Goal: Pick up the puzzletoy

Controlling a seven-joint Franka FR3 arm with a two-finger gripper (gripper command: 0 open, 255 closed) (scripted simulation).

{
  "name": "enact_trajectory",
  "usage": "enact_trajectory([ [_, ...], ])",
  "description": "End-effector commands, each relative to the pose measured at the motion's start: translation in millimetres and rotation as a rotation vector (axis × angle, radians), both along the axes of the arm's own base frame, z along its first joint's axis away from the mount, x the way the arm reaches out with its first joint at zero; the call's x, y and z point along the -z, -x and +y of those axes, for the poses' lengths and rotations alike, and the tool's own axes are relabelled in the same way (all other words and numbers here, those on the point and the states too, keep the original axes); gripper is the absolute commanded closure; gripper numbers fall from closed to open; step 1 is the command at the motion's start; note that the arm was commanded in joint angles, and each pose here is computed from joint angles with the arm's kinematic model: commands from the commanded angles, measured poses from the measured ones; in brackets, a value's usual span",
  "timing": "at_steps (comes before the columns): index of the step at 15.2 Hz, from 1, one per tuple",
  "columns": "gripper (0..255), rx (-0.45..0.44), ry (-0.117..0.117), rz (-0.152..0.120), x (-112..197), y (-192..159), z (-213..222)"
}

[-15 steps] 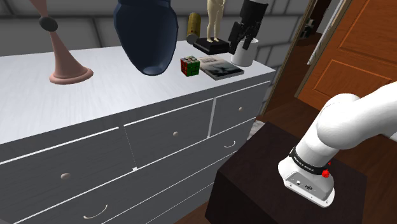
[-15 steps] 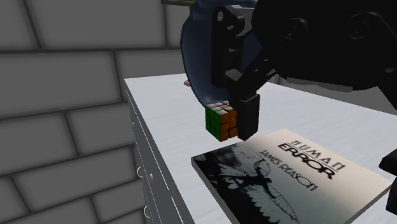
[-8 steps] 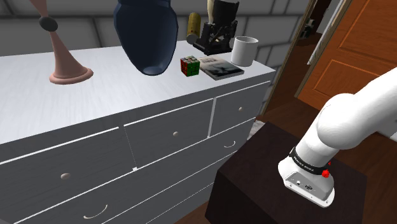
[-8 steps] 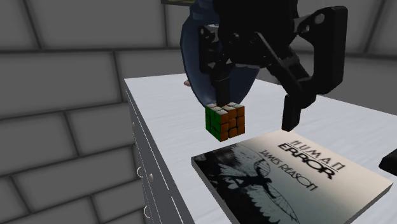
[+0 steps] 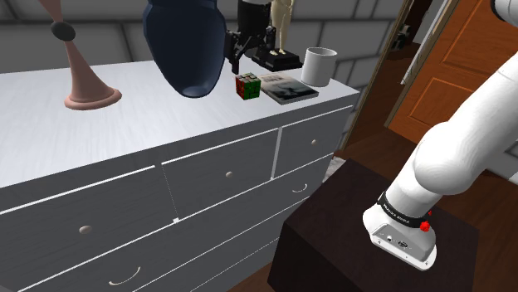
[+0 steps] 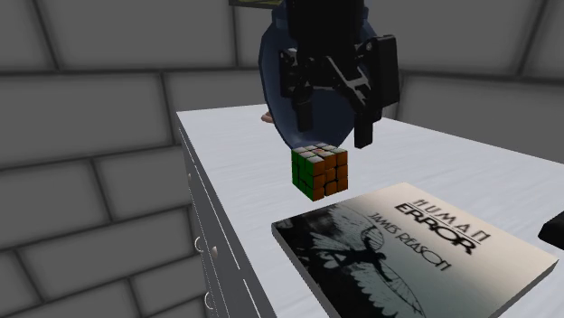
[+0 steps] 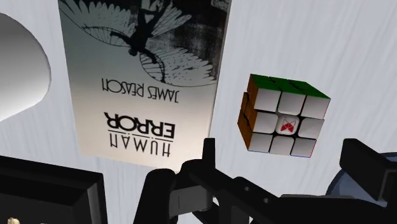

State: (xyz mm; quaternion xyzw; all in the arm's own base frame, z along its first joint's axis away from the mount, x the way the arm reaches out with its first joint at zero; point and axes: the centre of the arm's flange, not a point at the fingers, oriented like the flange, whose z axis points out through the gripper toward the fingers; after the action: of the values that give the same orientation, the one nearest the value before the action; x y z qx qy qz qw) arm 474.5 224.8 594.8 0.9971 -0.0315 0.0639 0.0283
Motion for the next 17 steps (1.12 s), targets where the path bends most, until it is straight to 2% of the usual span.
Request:
enact_trajectory([
  [1, 0, 0.001, 0.001, 0.009, 14, -4, 7],
  [8, 0, 0.001, 0.001, 0.009, 43, -4, 7],
  [9, 255, 0.002, 0.001, 0.010, 43, 3, 7],
  [17, 255, 0.002, 0.001, 0.010, 44, 1, 9],
])
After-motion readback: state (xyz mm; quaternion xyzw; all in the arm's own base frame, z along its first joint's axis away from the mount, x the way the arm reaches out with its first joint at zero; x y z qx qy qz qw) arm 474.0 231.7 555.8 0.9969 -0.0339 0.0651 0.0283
